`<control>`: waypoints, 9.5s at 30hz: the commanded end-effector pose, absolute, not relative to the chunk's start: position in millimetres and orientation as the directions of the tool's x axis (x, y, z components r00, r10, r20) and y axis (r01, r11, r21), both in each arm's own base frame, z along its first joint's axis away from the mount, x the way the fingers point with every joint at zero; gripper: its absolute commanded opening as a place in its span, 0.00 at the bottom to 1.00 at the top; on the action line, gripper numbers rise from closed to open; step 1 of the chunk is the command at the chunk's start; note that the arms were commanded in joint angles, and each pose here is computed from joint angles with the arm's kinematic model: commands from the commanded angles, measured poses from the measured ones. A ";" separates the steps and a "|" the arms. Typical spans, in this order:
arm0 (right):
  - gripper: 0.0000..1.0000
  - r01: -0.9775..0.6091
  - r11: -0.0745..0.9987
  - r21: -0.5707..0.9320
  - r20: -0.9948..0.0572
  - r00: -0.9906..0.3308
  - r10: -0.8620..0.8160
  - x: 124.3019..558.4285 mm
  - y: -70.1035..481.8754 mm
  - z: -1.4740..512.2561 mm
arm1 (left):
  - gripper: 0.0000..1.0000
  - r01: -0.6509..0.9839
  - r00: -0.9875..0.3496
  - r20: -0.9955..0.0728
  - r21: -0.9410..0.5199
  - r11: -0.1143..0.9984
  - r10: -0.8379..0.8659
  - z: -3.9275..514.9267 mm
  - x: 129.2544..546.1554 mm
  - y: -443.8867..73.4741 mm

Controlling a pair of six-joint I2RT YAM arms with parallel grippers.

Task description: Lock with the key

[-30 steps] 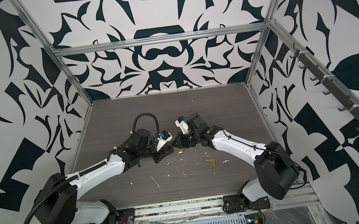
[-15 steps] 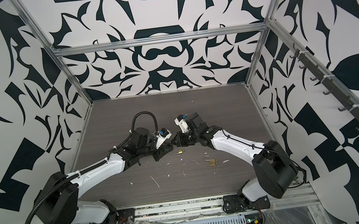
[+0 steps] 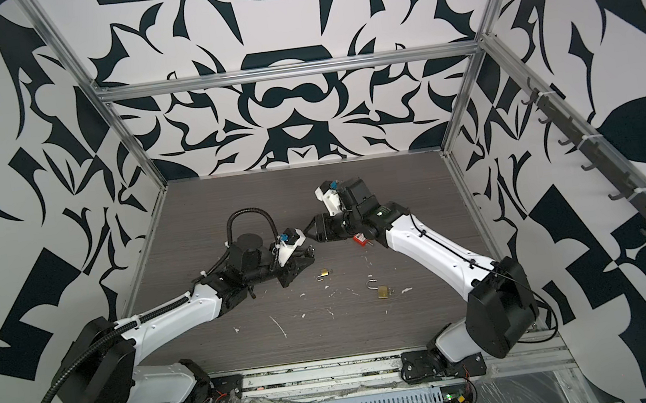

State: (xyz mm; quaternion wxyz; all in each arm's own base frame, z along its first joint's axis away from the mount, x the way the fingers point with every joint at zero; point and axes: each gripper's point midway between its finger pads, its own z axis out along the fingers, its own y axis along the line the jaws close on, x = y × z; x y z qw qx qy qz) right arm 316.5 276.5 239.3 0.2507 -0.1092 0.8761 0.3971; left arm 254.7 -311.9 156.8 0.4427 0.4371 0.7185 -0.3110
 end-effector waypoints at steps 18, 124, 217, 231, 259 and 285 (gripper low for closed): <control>0.55 -0.564 0.652 0.507 -0.816 -0.559 0.150 303.8 238.8 269.3 | 0.00 0.132 -0.650 -0.426 -0.879 0.459 -0.629 174.2 314.6 -271.5; 0.00 -0.637 0.588 0.498 -0.670 -0.713 -0.205 253.3 316.5 144.0 | 0.00 -0.184 -0.758 -0.168 -0.871 0.455 -0.630 161.8 334.4 -254.4; 0.00 -0.177 0.691 0.701 -0.104 -0.984 -0.147 178.4 279.6 111.9 | 0.93 0.253 -0.621 -0.775 -0.343 0.904 -0.120 203.9 292.4 -175.3; 0.00 -0.141 0.710 0.690 0.085 -0.958 -0.273 147.2 329.1 68.5 | 0.99 0.226 -0.673 -0.730 -0.357 0.906 -0.120 174.4 284.3 -166.4; 0.05 -0.102 0.730 0.676 0.175 -0.940 -0.293 149.5 347.3 40.6 | 1.00 0.217 -0.665 -0.741 -0.311 0.925 -0.093 168.3 287.1 -160.0; 0.11 -0.118 0.713 0.692 0.181 -0.927 -0.329 145.3 359.5 37.6 | 0.99 0.197 -0.665 -0.742 -0.293 0.935 -0.092 164.3 286.4 -154.7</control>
